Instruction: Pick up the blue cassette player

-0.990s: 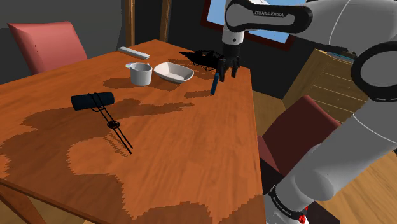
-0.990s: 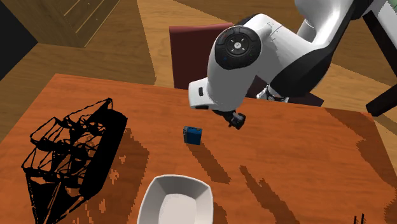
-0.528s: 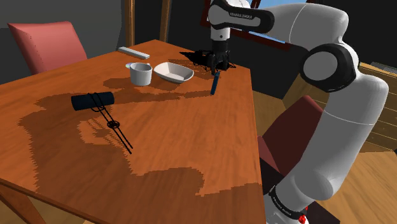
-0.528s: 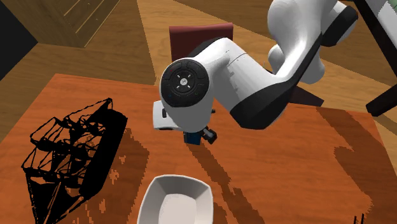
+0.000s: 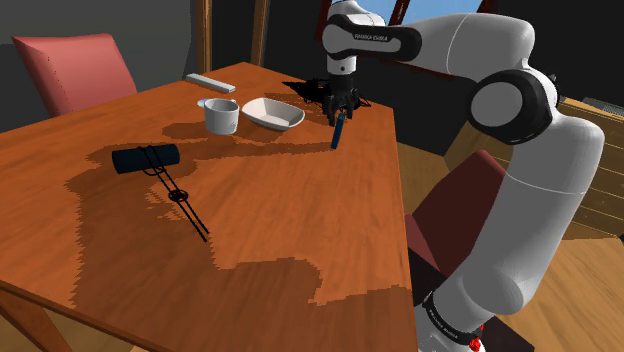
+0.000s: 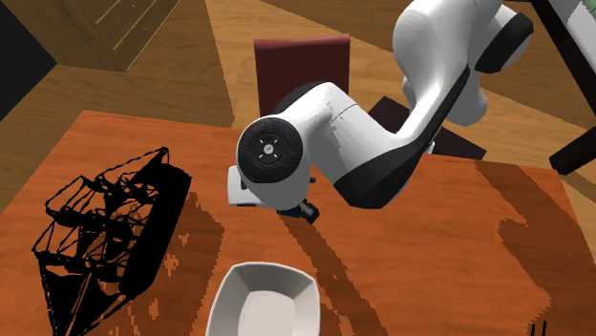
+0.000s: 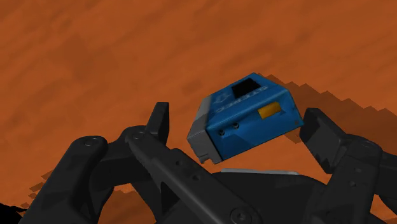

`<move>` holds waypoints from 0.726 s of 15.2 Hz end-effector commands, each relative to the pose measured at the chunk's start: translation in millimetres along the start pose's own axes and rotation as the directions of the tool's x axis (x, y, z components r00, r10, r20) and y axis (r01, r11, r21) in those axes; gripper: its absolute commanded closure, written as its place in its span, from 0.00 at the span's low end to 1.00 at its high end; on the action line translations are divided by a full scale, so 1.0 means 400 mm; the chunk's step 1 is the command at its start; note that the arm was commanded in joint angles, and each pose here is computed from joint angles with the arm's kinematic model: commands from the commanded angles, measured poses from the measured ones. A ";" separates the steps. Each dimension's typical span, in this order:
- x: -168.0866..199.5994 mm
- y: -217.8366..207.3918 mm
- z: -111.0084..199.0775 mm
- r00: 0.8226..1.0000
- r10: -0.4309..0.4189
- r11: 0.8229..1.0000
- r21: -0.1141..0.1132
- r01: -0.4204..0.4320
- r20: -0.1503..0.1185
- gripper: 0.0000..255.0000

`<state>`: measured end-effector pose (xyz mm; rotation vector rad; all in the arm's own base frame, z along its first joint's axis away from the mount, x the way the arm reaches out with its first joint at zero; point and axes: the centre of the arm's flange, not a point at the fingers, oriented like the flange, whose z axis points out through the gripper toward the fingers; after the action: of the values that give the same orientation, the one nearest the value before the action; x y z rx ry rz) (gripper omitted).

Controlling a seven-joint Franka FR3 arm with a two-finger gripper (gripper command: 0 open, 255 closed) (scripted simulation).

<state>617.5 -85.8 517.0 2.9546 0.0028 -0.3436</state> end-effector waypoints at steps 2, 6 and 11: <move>0.001 -0.003 0.006 1.000 0.000 1.000 0.000 0.000 -0.001 1.00; 0.001 -0.003 0.007 1.000 0.000 1.000 0.000 0.000 -0.001 1.00; 0.002 -0.002 0.007 1.000 0.000 1.000 0.000 0.000 -0.001 1.00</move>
<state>617.7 -84.5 515.6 2.9557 0.0045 -0.3388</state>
